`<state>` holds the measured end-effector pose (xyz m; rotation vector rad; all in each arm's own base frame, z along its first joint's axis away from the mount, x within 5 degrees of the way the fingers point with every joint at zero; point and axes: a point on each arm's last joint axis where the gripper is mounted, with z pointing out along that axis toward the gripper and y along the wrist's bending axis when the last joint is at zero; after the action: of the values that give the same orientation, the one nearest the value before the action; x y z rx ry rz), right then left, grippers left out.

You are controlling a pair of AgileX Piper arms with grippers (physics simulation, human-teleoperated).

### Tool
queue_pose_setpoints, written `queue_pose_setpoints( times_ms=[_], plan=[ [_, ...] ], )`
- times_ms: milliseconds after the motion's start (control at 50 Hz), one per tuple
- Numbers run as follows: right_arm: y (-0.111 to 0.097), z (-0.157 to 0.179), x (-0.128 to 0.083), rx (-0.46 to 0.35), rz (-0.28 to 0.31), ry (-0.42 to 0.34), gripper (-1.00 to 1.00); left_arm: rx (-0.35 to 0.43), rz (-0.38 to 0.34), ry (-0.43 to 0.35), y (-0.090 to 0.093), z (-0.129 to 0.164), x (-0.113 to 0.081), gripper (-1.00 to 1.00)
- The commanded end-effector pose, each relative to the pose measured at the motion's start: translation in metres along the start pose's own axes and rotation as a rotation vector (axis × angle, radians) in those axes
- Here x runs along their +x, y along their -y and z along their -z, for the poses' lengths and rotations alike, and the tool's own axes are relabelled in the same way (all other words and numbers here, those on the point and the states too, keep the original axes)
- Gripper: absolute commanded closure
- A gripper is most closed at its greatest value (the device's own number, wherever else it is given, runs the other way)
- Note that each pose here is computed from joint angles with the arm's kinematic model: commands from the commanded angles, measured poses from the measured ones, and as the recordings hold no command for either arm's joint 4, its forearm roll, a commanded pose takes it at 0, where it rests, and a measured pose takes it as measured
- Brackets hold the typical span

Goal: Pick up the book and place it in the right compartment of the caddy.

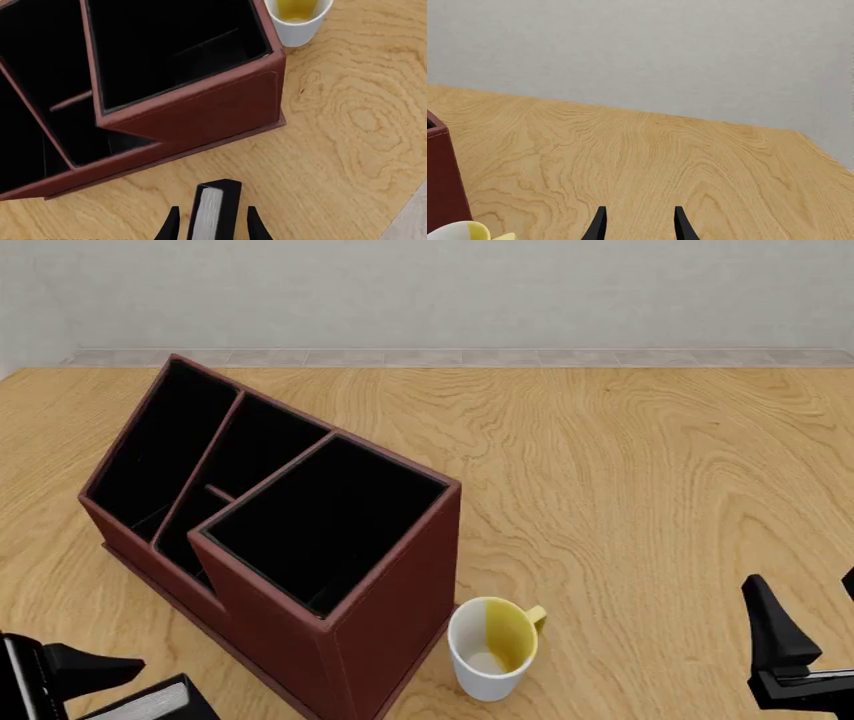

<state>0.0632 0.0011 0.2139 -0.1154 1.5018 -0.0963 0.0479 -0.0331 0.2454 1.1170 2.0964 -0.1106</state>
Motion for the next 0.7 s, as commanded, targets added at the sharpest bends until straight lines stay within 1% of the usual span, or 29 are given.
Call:
queue_pose_setpoints(
  times_ms=[20,700],
  plan=[
    [0.0,0.0,0.0,0.001,0.001,0.0,-1.0,-0.009,0.004,-0.005,0.0,-0.002,0.002,-1.0],
    [0.0,-0.001,0.0,0.0,0.004,-0.003,-1.0,-0.019,0.02,-0.014,0.002,-0.014,0.01,-1.0]
  ],
)
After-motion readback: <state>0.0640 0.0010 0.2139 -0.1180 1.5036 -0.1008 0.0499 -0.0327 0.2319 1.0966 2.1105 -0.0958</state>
